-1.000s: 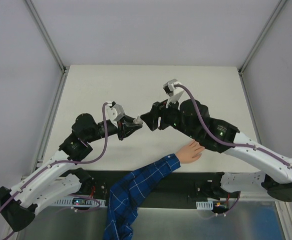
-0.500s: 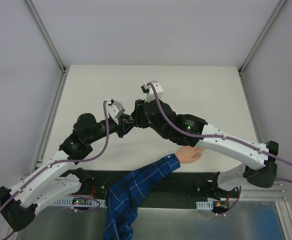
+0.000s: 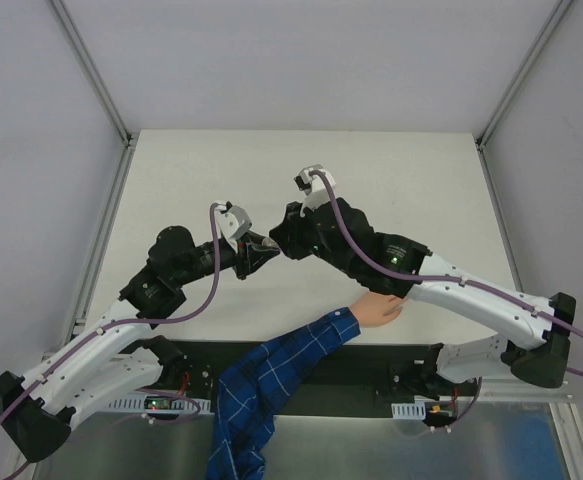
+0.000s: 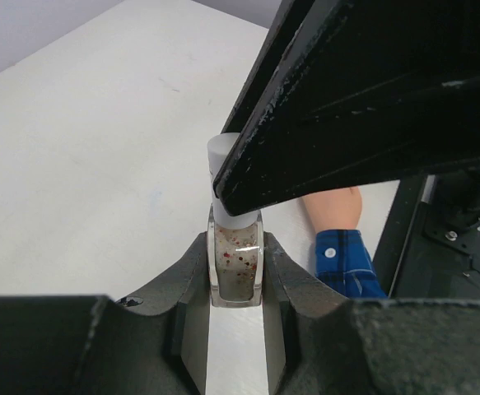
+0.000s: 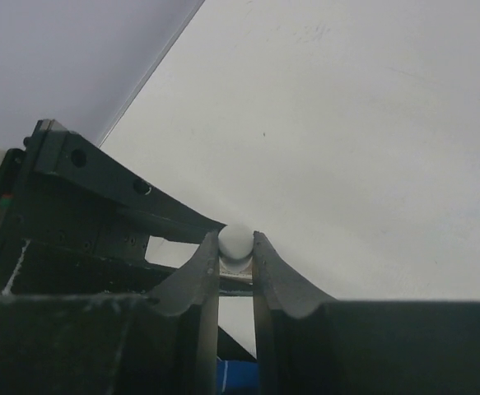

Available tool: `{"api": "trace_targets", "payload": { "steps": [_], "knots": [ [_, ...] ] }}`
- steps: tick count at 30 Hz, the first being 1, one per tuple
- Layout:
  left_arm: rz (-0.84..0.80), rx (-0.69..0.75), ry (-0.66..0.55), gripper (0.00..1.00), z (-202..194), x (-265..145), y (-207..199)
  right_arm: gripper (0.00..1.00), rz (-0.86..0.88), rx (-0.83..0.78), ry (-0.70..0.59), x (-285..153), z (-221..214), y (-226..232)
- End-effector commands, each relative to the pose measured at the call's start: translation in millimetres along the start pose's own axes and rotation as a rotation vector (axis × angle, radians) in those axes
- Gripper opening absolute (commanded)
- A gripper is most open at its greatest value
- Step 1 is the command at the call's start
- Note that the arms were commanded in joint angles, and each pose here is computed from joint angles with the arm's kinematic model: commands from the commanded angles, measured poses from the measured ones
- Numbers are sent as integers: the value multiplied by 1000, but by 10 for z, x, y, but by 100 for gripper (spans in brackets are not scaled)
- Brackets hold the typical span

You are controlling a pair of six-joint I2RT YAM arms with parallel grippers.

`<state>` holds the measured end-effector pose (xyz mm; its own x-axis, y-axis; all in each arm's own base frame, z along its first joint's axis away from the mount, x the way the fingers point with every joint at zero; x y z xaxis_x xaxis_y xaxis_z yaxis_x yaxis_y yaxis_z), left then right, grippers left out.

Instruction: Paint the nails

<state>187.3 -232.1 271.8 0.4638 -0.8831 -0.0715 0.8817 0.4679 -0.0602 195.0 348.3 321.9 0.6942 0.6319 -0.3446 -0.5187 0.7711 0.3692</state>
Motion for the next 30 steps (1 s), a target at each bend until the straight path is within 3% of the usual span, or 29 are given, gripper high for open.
{"api": "trace_targets", "payload": {
  "steps": [1,3,4,8,13,17,19,21,24,27,30],
  "knots": [
    [-360,120,-151,0,443,-146,-576,0,293,-210,-13,-124,73,69],
    [-454,130,-162,0,482,-211,-687,0,509,-306,36,-253,-87,127],
    [-540,116,-157,0,490,-276,-792,0,787,-374,96,-497,-259,373],
    [-702,50,-109,0,463,-299,-892,0,983,-355,168,-619,-272,308],
    [-649,41,-96,0,424,-221,-801,0,898,-342,142,-554,-229,177],
    [-483,92,-128,0,413,-173,-618,0,809,-291,92,-588,-96,139],
    [-393,98,-121,0,397,-126,-495,14,703,-235,76,-546,-28,64],
    [-319,101,-121,0,397,-106,-395,19,589,-190,33,-528,63,-16],
    [-240,104,-123,0,392,-100,-289,40,481,-66,22,-525,103,0],
    [-203,104,-129,0,401,-105,-245,55,369,-38,-4,-527,159,23],
    [-183,123,-133,0,396,-110,-222,64,239,-26,-49,-495,241,-29]
  ]
}}
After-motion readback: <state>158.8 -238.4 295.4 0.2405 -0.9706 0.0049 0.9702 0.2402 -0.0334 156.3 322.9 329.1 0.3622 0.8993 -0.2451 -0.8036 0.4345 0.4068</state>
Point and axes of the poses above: each gripper's point midway between its finger pads, its own x axis out along the fingers, its own y axis along the line the jaws close on, z = x × y, the point moved 2 cm from there along -x, back along the fingers, and after that the axes turned 2 degrees about x, right-handed, at the moved point
